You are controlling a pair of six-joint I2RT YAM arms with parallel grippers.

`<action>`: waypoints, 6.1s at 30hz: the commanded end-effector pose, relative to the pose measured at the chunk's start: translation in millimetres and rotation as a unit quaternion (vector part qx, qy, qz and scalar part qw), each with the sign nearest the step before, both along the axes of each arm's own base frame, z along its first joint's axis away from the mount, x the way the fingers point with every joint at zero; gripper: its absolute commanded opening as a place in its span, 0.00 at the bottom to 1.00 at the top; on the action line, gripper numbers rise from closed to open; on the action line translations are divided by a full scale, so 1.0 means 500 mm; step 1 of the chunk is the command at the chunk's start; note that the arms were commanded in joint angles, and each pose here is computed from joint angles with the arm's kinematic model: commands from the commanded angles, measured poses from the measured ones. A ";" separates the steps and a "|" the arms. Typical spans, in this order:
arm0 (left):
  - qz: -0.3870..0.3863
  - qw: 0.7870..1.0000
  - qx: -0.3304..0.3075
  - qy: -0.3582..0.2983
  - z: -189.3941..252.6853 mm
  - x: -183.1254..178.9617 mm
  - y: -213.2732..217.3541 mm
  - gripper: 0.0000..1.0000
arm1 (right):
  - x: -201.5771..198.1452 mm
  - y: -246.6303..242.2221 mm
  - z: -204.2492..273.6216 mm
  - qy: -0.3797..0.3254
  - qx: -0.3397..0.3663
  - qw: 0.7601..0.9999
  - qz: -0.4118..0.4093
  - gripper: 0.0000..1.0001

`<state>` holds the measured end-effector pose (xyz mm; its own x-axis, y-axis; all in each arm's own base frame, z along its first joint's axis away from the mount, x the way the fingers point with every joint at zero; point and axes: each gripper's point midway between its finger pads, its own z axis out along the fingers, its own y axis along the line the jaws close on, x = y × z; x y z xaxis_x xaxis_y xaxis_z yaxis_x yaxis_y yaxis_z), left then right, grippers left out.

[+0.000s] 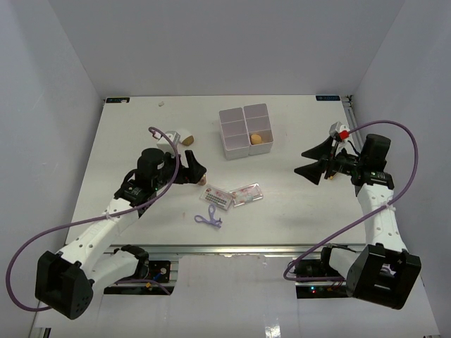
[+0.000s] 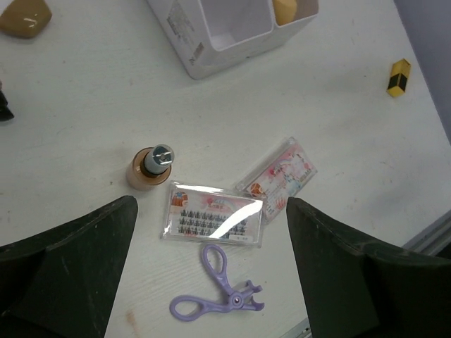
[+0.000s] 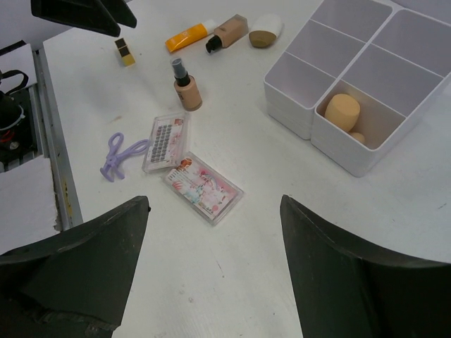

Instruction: Organize the makeup

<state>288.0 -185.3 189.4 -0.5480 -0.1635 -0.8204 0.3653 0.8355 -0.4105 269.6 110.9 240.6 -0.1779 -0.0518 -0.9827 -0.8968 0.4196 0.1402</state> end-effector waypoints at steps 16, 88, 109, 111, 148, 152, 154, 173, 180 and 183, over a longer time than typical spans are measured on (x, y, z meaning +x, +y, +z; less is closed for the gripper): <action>0.188 0.980 0.064 0.027 -0.129 0.047 0.005 0.98 | 0.031 -0.042 -0.078 0.045 -0.034 0.997 -0.053 0.84; 0.068 0.990 0.113 -0.043 0.009 0.315 -0.328 0.10 | -0.026 -0.022 -0.040 0.061 0.034 0.998 -0.011 0.82; 0.109 0.985 0.128 -0.028 -0.052 0.358 -0.340 0.13 | -0.025 -0.023 -0.046 0.066 0.035 0.997 -0.012 0.82; 0.108 0.986 0.127 -0.029 -0.052 0.360 -0.343 0.14 | -0.024 -0.023 -0.045 0.066 0.035 0.997 -0.012 0.82; 0.031 0.993 0.064 -0.090 0.148 0.276 -0.343 0.78 | -0.027 -0.024 -0.048 0.060 0.032 0.998 -0.014 0.82; 0.050 0.991 0.102 -0.076 0.108 0.246 -0.241 0.78 | -0.029 -0.023 -0.045 0.057 0.032 0.998 -0.012 0.82; 0.078 0.991 0.096 -0.050 0.080 0.238 -0.158 0.78 | -0.030 -0.023 -0.045 0.057 0.032 0.998 -0.011 0.82; 0.302 0.940 0.143 0.073 -0.167 0.299 0.179 0.75 | -0.027 -0.024 -0.051 0.062 0.032 0.997 -0.013 0.82; 0.328 0.927 0.170 0.063 -0.194 0.343 0.192 0.75 | -0.027 -0.025 -0.052 0.063 0.032 0.997 -0.013 0.82; 0.331 0.924 0.180 0.063 -0.205 0.355 0.195 0.74 | -0.025 -0.025 -0.052 0.064 0.032 0.997 -0.013 0.82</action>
<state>436.9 -91.5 56.2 -0.6200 -0.2130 -0.7552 -0.2734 0.9608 -0.0466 257.7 98.2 210.3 -0.3229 0.0132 -0.9463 -0.8466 0.4430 0.2951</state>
